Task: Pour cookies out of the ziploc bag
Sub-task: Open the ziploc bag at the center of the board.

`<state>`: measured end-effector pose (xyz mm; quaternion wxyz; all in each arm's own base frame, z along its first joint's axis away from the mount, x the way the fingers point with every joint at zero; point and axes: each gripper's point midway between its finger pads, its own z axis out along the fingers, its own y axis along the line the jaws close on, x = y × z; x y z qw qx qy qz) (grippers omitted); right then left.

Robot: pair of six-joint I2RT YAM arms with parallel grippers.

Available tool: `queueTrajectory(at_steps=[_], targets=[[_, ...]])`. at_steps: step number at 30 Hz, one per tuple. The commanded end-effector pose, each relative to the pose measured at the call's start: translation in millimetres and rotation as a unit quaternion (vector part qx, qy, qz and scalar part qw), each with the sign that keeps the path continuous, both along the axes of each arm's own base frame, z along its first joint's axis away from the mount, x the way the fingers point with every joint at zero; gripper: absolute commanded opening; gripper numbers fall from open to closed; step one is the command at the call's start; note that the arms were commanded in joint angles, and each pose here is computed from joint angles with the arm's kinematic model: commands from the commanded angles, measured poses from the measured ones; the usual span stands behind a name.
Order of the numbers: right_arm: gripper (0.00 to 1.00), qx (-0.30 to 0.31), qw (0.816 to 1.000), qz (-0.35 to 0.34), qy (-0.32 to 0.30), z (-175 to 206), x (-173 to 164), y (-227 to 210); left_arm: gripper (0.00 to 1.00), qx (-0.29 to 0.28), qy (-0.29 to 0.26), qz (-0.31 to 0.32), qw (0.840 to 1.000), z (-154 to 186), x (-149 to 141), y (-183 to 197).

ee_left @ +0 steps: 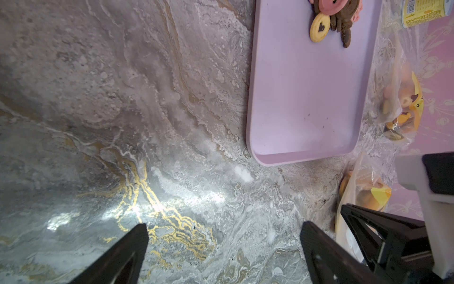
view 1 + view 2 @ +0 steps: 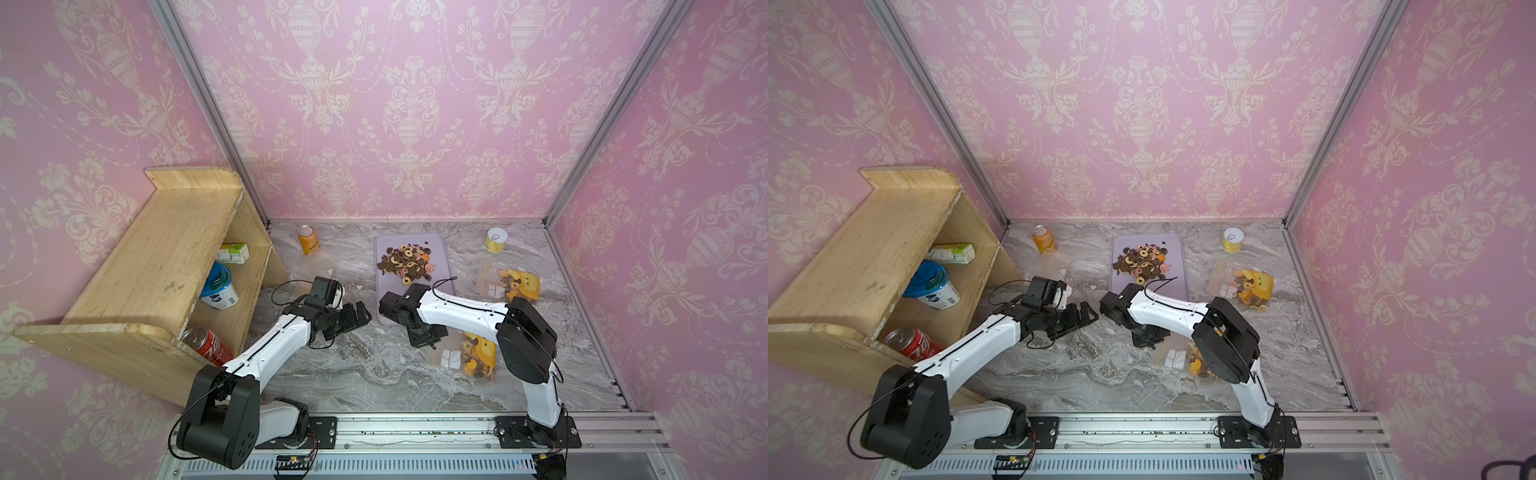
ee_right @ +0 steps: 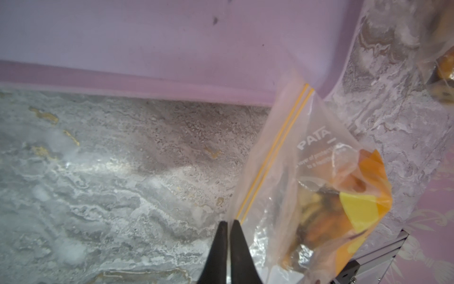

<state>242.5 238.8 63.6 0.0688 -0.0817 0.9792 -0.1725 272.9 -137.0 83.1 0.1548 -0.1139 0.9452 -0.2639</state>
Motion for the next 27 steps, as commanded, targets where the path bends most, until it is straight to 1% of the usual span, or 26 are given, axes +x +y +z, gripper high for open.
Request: queueTrajectory(at_steps=[1, 5, 11, 15, 19, 20, 22, 25, 27], targets=[[0.03, 0.009, 1.000, -0.002, -0.006, 6.7, 0.4, -4.6, 0.99, -0.023, 0.003, 0.002, 1.000, 2.4, 3.9, -6.7], [0.00, 0.019, 1.000, -0.001, -0.002, 3.6, -1.0, -2.1, 0.99, -0.036, -0.003, -0.007, 0.999, 4.5, 5.8, -19.4], [0.00, 0.057, 0.998, -0.013, -0.007, 6.9, -7.1, 0.3, 0.99, -0.067, 0.008, -0.038, 0.997, -2.3, -0.2, -61.0], [0.00, 0.115, 0.993, -0.021, -0.015, 13.2, -19.3, 0.1, 0.99, -0.090, 0.015, -0.050, 0.995, -10.6, -3.4, -87.7], [0.00, 0.181, 0.983, -0.018, -0.021, 16.9, -33.8, 2.0, 0.98, -0.109, 0.018, -0.061, 0.992, -16.2, -5.1, -108.5], [0.00, 0.184, 0.983, -0.018, -0.016, 10.5, -41.6, -4.5, 0.98, -0.113, 0.018, -0.065, 0.991, -16.3, -5.0, -113.2], [0.00, 0.220, 0.975, -0.010, -0.014, 7.9, -51.9, -2.7, 0.98, -0.123, 0.021, -0.075, 0.989, -18.4, -8.2, -122.6], [0.00, 0.274, 0.962, -0.015, -0.013, 6.7, -62.1, 2.4, 0.96, -0.136, 0.020, -0.087, 0.987, -20.6, -13.1, -135.4], [0.00, 0.290, 0.957, -0.019, -0.016, 4.4, -65.0, 1.2, 0.94, -0.148, 0.019, -0.096, 0.984, -21.0, -17.1, -144.6]])
